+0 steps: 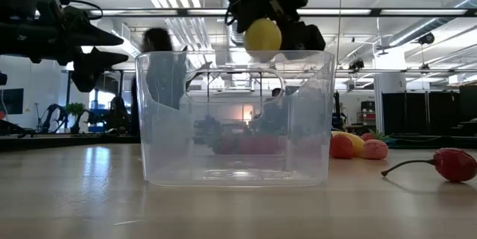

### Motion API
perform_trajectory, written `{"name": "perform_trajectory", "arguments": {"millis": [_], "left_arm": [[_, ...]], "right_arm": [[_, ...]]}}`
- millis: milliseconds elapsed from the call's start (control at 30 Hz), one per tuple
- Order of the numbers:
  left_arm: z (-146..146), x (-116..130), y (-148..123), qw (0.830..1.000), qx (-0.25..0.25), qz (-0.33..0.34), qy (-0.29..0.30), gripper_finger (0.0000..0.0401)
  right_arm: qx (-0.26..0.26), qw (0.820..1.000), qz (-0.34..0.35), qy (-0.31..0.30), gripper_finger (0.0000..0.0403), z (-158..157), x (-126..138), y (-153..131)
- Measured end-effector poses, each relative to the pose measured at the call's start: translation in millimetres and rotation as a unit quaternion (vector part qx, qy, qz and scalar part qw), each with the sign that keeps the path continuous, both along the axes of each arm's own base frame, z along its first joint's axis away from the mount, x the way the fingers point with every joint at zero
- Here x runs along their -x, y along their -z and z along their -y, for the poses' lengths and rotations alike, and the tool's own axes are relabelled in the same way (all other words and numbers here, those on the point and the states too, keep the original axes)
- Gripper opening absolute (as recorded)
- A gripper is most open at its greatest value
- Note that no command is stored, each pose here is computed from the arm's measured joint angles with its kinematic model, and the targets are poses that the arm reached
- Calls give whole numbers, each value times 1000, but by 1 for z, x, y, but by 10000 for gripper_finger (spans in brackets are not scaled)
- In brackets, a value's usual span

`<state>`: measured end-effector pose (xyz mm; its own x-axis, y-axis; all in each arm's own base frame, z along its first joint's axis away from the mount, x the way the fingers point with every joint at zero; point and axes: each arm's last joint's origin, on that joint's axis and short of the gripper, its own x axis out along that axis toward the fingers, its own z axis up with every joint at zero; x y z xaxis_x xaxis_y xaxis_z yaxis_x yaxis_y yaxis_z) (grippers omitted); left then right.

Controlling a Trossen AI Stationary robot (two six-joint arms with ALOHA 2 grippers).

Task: Pick and placing Produce into tupperware
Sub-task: Put the lemon into the transparent bin, then put the strawberry into the transparent bin

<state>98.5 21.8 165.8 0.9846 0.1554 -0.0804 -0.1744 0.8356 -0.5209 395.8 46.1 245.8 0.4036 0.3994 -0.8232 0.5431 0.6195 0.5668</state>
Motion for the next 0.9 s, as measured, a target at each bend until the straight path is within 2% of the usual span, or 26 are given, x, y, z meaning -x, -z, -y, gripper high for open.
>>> {"name": "perform_trajectory", "arguments": {"millis": [167, 400, 567, 667, 800, 900], "left_arm": [[0, 0, 0, 1000, 0, 0, 0, 151], [0, 0, 0, 1000, 0, 0, 0, 150], [0, 0, 0, 1000, -1, 0, -6, 151], [-1, 0, -1, 1000, -2, 4, -21, 151], [-1, 0, -8, 999, -10, 40, -15, 150], [-1, 0, -14, 997, -17, 71, -12, 150]], "right_arm": [[3, 1000, -19, -15, 228, -15, -12, 15], [18, 999, 21, -19, 279, -19, -23, -4], [112, 991, 77, 9, 294, -23, -16, -43], [181, 976, 117, 35, 292, -31, -2, -72], [258, 952, 147, 73, 285, -41, 19, -98], [290, 939, 156, 97, 279, -45, 34, -111]]}}
